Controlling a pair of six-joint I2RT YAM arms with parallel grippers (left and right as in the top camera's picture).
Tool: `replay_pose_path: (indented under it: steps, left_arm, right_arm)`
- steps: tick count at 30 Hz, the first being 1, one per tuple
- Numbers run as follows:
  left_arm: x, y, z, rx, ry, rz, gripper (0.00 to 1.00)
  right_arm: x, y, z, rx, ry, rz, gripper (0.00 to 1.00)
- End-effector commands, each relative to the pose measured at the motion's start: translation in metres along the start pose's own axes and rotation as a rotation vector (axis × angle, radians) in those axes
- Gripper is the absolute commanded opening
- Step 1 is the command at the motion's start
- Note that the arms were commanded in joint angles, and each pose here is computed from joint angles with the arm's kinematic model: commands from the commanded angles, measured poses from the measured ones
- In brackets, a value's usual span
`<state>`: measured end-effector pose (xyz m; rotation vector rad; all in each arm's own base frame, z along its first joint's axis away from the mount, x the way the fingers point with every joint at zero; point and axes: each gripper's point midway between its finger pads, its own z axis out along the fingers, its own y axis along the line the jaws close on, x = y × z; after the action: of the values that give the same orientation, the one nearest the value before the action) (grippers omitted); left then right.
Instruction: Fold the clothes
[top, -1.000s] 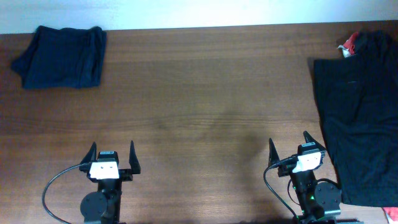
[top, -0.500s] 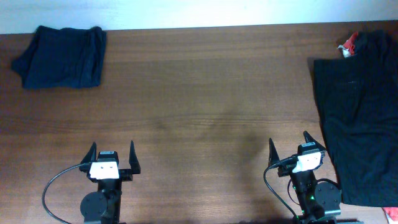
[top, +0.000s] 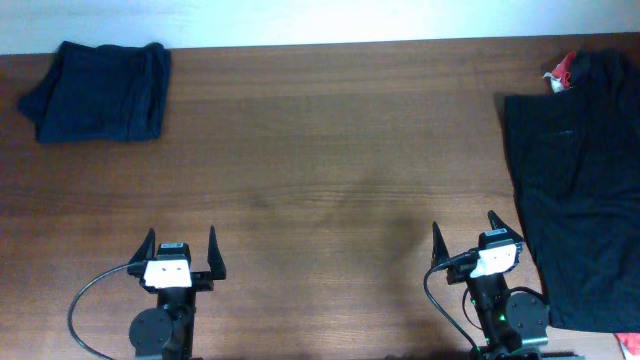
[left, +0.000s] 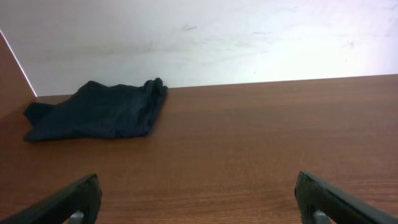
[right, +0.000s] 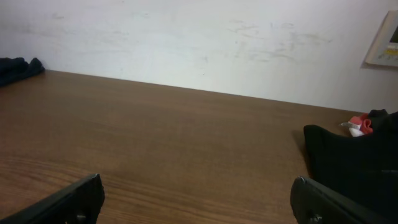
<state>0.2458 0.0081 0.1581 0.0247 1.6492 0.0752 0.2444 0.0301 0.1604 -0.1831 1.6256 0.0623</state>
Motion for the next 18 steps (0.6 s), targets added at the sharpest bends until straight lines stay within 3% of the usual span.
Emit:
replay_pose_path:
  steps: [1, 3, 7, 11, 14, 18]
  left_arm:
    - [0.003, -0.003, 0.001, 0.012, 0.008, 0.013, 0.99]
    - [0.003, -0.003, 0.001, 0.012, 0.007, 0.013, 0.99]
    - [0.003, -0.003, 0.001, 0.012, 0.008, 0.013, 0.99]
    - [0.003, -0.003, 0.001, 0.012, 0.008, 0.013, 0.99]
    - [0.003, -0.003, 0.001, 0.012, 0.008, 0.013, 0.99]
    - [0.003, -0.003, 0.001, 0.012, 0.008, 0.013, 0.99]
  right_arm:
    - [0.003, 0.002, 0.000, -0.008, 0.007, 0.000, 0.99]
    - [0.002, 0.007, 0.000, -0.037, 0.003, 0.060, 0.99]
    - [-0.008, 0.058, -0.010, -0.346, 0.061, 0.598, 0.99]
    - [-0.015, 0.061, -0.011, -0.372, 0.083, 0.837, 0.99]
    - [-0.039, 0.070, -0.019, -0.474, 0.012, 0.814, 0.99]
    - [-0.100, 0.069, -0.038, -0.570, -0.232, 0.717, 0.99]
